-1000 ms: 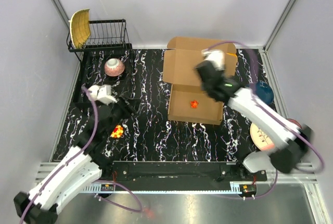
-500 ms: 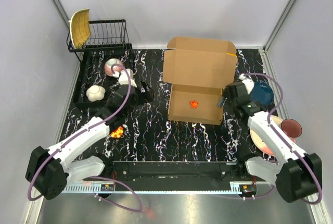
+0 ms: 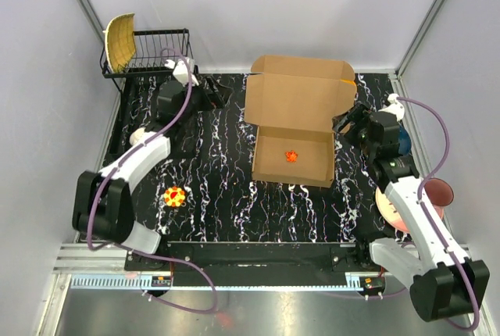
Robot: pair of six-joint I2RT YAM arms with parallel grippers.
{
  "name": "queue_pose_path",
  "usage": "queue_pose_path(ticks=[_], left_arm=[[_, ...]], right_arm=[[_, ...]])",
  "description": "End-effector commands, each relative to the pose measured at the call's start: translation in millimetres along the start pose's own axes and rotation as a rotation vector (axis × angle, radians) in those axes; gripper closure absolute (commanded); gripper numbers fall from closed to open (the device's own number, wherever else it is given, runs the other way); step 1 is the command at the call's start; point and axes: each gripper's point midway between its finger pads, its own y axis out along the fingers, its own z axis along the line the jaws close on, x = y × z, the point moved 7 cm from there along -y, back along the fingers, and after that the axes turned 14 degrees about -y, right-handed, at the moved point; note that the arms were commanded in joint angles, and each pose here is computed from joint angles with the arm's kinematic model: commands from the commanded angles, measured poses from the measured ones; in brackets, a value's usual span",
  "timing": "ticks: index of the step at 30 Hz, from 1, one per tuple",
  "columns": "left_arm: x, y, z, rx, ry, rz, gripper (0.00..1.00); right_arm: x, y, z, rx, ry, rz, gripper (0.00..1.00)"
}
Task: Fold the paper box
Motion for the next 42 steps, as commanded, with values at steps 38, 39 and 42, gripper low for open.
queue_pose_path(ticks=[38, 39, 42], left_arm=[[-16, 162, 23, -0.526, 0.099, 0.312, 0.48], [-16, 161, 23, -0.525, 0.1, 0.314, 0.49], [-17, 162, 23, -0.53, 0.101, 0.319, 0.52]], right_arm=[[12, -77, 25, 0.308, 0.022, -0.029, 0.2], [12, -76, 24, 0.304, 0.023, -0.028, 0.2], [9, -74, 24, 0.304, 0.017, -0.018, 0.2]])
